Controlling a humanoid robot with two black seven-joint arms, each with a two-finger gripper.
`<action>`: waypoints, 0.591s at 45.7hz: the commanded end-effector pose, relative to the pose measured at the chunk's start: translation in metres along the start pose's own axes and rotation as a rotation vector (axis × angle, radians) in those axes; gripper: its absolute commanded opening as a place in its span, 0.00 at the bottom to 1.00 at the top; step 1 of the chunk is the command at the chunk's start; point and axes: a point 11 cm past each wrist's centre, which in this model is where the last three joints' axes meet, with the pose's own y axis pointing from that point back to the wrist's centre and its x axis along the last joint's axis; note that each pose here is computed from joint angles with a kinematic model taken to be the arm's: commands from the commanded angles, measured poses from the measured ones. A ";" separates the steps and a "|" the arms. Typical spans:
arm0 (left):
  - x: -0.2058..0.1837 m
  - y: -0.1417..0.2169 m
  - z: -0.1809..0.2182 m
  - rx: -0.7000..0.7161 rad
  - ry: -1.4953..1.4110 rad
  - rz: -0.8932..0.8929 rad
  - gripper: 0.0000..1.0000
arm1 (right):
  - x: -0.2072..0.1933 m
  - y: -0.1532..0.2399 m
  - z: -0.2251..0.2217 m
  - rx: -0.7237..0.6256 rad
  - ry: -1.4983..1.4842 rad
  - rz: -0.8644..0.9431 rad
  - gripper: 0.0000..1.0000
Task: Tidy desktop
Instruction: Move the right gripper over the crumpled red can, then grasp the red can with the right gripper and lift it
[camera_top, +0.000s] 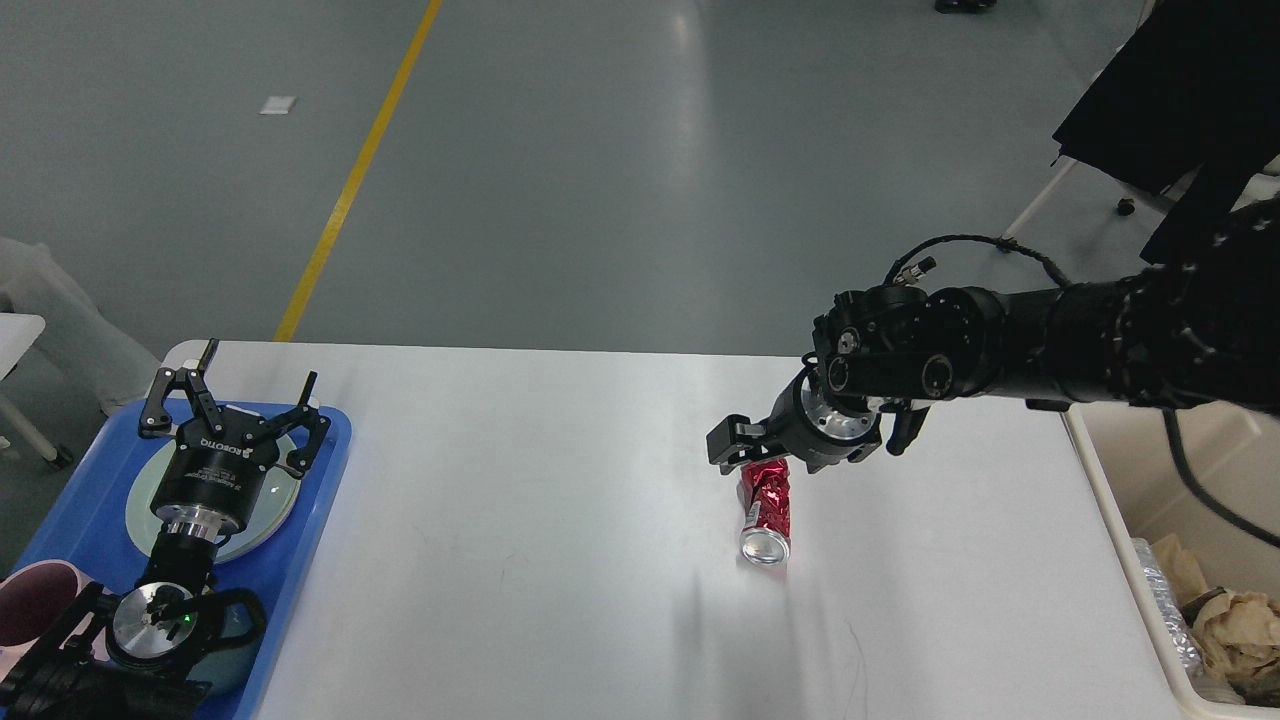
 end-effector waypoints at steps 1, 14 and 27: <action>0.000 0.000 0.000 0.000 0.000 0.000 0.96 | -0.005 -0.043 -0.008 0.009 -0.036 0.027 0.99; -0.001 -0.001 0.000 0.000 0.000 -0.005 0.96 | -0.019 -0.094 0.026 -0.053 -0.122 0.089 0.99; 0.000 0.000 0.000 0.000 0.000 -0.002 0.96 | -0.032 -0.110 0.043 -0.102 -0.097 0.125 0.98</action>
